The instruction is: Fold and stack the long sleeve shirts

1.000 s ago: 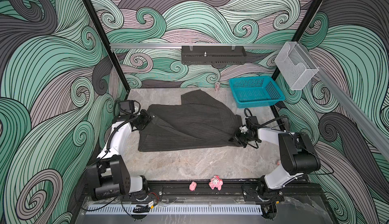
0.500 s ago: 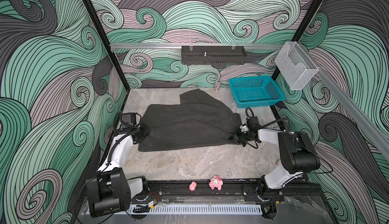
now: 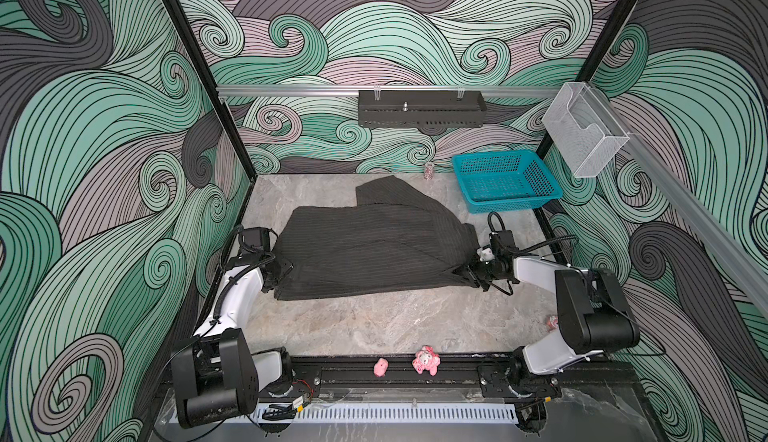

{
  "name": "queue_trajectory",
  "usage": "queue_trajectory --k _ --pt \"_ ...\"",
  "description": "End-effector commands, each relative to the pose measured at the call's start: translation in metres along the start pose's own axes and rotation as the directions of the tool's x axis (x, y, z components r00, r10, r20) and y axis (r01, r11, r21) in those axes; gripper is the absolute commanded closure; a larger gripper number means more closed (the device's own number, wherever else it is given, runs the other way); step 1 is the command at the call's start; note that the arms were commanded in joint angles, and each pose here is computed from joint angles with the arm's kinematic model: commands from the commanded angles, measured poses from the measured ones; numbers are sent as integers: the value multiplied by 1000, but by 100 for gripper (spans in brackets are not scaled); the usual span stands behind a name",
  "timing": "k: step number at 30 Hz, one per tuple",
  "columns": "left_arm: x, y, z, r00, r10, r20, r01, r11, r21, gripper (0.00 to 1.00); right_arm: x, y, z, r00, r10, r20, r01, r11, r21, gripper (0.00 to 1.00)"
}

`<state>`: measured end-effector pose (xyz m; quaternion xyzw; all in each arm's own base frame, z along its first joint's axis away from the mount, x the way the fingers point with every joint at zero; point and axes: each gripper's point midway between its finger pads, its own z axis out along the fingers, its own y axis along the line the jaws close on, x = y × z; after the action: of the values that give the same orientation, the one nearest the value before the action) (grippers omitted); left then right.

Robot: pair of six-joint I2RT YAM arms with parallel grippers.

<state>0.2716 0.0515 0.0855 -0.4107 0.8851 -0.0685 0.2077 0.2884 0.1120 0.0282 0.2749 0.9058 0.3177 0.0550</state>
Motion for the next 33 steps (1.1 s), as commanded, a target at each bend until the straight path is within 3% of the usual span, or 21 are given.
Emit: queue_trajectory --k 1,5,7,15,23,28,33 --pt "-6 -6 -22 1000 4 7 -5 1000 17 48 18 9 -30 996 -94 -5 94 992 84 61" --pt "-7 -27 -42 999 36 8 -36 991 125 44 22 40 -57 979 -200 43 197 978 74 59" --pt "-2 -45 -43 999 40 -18 -35 975 217 49 20 57 -59 971 -234 57 231 972 53 63" --pt "39 -75 12 960 71 -272 0 968 251 60 1 83 7 973 -231 -26 232 973 23 81" --pt "78 -31 49 920 -23 -391 61 994 86 63 22 18 51 979 -142 -143 161 978 130 83" --pt "112 11 57 899 -97 -427 96 995 -24 63 45 -19 46 979 -116 -166 147 971 186 83" --pt "133 41 46 913 -171 -371 159 985 -63 63 68 -41 33 979 -104 -177 140 968 208 83"
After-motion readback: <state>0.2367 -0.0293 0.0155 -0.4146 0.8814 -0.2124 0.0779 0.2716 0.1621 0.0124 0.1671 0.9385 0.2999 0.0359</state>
